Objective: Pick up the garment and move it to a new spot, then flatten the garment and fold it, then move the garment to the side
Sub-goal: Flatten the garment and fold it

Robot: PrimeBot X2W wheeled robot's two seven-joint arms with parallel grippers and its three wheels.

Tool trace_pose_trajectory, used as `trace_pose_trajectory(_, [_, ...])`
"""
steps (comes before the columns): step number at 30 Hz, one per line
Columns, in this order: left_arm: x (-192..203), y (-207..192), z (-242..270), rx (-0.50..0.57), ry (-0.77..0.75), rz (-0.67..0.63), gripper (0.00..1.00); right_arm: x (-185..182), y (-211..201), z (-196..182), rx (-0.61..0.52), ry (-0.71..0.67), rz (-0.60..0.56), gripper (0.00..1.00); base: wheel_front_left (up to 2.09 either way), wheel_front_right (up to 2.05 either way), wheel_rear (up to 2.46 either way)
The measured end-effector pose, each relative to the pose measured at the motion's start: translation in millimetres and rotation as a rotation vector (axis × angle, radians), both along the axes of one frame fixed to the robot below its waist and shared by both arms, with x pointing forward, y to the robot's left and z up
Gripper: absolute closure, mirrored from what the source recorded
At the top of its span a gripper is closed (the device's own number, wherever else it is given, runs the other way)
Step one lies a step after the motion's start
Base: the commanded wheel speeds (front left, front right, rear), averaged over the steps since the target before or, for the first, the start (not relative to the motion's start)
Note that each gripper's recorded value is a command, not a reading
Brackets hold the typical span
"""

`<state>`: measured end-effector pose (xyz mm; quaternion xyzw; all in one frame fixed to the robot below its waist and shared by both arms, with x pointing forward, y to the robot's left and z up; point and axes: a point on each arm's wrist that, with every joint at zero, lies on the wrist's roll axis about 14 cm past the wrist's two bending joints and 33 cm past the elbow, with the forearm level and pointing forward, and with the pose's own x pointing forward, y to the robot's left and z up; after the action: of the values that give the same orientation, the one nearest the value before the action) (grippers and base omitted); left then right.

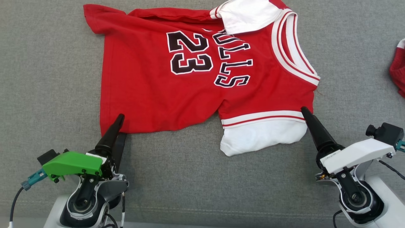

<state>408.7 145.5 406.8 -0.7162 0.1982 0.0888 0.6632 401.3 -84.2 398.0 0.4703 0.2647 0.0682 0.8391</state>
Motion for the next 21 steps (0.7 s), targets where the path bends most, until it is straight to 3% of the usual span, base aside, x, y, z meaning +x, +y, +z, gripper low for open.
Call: trace_pose_trajectory(21, [8.4, -8.2, -6.8, 0.04, 0.01, -0.058, 0.0, 5.9, -58.1, 0.0, -0.079, -0.013, -0.142, 0.0, 0.0, 0.0, 0.0])
